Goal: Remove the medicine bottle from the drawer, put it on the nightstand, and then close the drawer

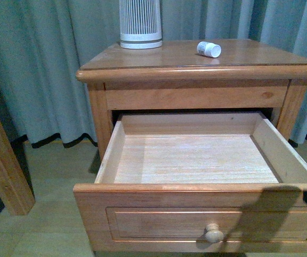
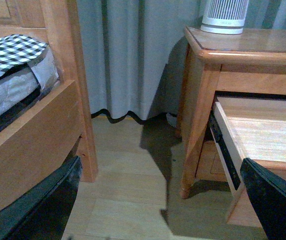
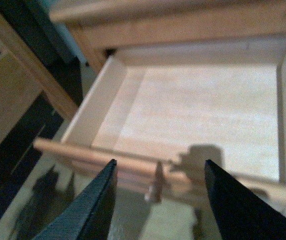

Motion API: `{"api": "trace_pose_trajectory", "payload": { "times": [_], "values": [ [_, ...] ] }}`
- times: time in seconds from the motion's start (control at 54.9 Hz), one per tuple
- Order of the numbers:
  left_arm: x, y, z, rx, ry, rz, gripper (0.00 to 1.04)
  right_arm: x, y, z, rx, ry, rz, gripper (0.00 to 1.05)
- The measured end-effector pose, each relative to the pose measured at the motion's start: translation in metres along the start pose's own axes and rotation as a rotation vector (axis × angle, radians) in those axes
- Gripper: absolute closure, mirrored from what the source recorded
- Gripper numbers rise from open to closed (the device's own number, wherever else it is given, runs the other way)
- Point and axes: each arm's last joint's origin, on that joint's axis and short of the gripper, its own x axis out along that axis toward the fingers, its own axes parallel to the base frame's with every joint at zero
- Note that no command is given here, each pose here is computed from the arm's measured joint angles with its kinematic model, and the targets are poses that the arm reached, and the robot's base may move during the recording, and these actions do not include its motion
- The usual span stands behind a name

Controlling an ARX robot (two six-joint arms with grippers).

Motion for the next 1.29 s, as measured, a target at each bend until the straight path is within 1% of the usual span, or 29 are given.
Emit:
{"api": "trace_pose_trajectory", "payload": {
  "times": [0.036,0.109,0.128,0.2,0.219,0.364,0.51,0.638,0.856,0.984,1.13,1.294],
  "values": [
    [0.000,0.000,0.000,0.000,0.000,0.000,0.06,0.002,-0.001,-0.011,0.000,0.014,-0.010,0.71],
    [0.000,0.000,0.000,0.000,0.000,0.000,0.06,0.011,-0.003,-0.031,-0.013,0.024,-0.038,0.85],
    [0.000,0.000,0.000,0.000,0.000,0.000,0.06,0.012,-0.003,-0.033,-0.018,0.023,-0.041,0.87],
    [0.000,0.000,0.000,0.000,0.000,0.000,0.06,0.027,-0.007,-0.043,-0.043,0.007,-0.067,1.01],
    [0.000,0.000,0.000,0.000,0.000,0.000,0.06,0.029,-0.008,-0.044,-0.047,0.002,-0.072,1.02],
    [0.000,0.000,0.000,0.000,0.000,0.000,0.06,0.070,-0.023,-0.049,-0.115,-0.046,-0.129,1.01],
    [0.000,0.000,0.000,0.000,0.000,0.000,0.06,0.110,-0.038,-0.049,-0.173,-0.020,-0.165,1.01],
    [0.000,0.000,0.000,0.000,0.000,0.000,0.06,0.142,-0.047,-0.033,-0.219,-0.041,-0.186,1.01],
    [0.000,0.000,0.000,0.000,0.000,0.000,0.06,0.186,-0.055,-0.017,-0.287,-0.042,-0.196,1.01],
    [0.000,0.000,0.000,0.000,0.000,0.000,0.06,0.220,-0.064,-0.005,-0.332,-0.046,-0.213,1.01],
    [0.000,0.000,0.000,0.000,0.000,0.000,0.06,0.246,-0.073,0.005,-0.363,-0.057,-0.229,1.01],
    [0.000,0.000,0.000,0.000,0.000,0.000,0.06,0.265,-0.077,0.016,-0.393,-0.072,-0.227,1.01]
  ]
}}
